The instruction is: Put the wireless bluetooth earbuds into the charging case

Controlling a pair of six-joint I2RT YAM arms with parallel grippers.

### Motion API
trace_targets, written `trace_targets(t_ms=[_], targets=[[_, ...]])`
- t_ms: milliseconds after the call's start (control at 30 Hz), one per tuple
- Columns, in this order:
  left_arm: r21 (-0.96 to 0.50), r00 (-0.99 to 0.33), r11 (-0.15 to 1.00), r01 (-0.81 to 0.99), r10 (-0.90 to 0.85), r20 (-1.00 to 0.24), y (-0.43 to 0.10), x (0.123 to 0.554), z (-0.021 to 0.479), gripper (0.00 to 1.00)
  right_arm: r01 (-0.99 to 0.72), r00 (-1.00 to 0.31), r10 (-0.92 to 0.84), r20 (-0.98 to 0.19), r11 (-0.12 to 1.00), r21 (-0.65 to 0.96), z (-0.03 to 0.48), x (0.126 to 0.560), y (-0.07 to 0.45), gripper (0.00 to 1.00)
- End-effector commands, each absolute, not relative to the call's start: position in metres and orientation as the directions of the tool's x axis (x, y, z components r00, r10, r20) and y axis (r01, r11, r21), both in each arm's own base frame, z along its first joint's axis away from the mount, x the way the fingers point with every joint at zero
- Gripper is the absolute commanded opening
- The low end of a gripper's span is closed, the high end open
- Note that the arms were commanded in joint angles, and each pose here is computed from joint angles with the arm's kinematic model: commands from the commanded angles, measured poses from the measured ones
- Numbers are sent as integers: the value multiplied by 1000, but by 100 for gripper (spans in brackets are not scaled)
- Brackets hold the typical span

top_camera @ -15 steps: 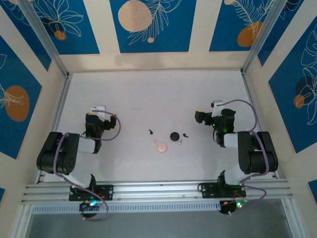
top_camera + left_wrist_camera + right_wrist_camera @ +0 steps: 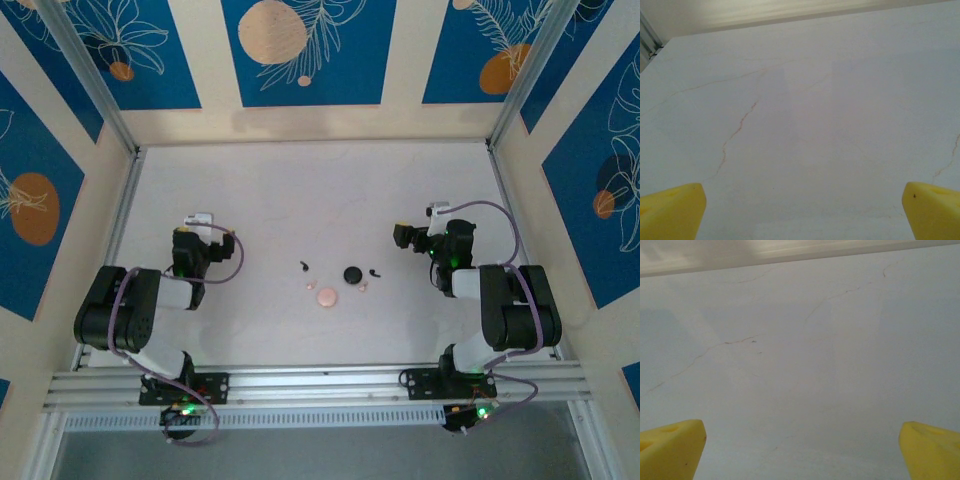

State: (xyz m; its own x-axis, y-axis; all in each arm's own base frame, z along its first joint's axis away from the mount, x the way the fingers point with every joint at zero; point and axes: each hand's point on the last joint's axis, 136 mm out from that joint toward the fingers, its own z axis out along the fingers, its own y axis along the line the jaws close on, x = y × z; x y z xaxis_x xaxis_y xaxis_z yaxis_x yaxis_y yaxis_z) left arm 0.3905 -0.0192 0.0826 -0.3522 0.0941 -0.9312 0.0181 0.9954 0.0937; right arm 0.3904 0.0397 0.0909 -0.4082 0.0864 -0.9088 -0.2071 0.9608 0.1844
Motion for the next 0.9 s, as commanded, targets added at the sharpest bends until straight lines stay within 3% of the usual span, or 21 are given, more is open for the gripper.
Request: trace_targets(t_ms=[0, 867], targets=[[100, -325, 994, 37, 107, -939, -22, 396, 92, 100, -209, -390, 63, -919, 966, 155, 94, 393, 39, 99], [93, -328, 994, 53, 105, -939, -23, 396, 92, 97, -223, -393, 59, -918, 962, 157, 103, 394, 41, 99]])
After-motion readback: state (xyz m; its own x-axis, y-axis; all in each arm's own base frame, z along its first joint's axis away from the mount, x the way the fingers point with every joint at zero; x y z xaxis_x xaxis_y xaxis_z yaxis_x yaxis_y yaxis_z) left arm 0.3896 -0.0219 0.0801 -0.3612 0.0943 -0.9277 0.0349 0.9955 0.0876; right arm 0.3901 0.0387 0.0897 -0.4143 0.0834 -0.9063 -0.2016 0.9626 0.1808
